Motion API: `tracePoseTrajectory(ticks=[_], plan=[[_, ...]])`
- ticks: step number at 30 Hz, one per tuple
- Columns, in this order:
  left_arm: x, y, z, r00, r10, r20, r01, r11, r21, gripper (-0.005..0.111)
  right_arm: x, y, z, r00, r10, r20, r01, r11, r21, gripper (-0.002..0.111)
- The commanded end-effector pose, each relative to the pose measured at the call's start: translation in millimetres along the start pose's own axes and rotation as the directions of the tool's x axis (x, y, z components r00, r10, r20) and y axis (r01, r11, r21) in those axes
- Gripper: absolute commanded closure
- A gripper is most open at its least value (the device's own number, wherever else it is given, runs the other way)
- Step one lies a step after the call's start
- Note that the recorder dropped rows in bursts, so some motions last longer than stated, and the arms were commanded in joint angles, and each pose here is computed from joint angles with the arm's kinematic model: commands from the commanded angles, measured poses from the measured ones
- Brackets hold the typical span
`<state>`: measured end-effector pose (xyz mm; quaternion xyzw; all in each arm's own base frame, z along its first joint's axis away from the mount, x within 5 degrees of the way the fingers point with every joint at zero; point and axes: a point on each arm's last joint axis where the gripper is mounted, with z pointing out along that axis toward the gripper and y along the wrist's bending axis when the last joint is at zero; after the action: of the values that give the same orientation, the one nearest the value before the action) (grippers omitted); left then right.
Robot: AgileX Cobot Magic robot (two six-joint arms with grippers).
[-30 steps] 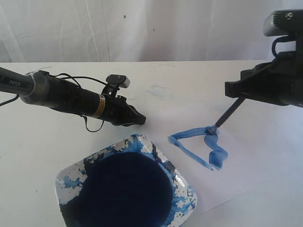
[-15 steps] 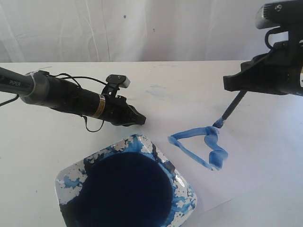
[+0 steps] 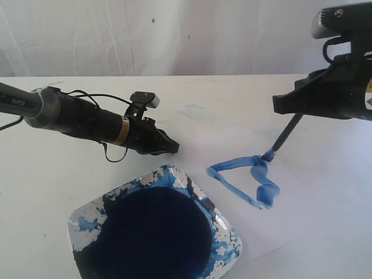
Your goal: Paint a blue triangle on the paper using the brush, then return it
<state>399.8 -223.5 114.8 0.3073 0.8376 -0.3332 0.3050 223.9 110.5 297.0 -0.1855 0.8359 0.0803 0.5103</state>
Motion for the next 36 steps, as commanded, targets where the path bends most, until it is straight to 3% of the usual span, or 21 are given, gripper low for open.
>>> tracePoseTrajectory(ticks=[1,22,36], plan=[[-2.4,-1.8,-0.1,1.000,0.021,-0.003,-0.021,1.000,-0.012,0.107,0.4,-1.7,6.8,1.000,0.000,-0.008,0.000,1.000,0.005,0.108],[-2.4,-1.8,-0.1,1.000,0.021,-0.003,-0.021,1.000,-0.012,0.107,4.8,-1.4,9.7,0.993,0.107,-0.049,-0.106,0.994,0.011,0.108],[-2.4,-1.8,-0.1,1.000,0.021,-0.003,-0.021,1.000,-0.012,0.107,3.5,2.1,-13.7,0.988,0.133,-0.075,-0.132,0.991,0.024,0.108]])
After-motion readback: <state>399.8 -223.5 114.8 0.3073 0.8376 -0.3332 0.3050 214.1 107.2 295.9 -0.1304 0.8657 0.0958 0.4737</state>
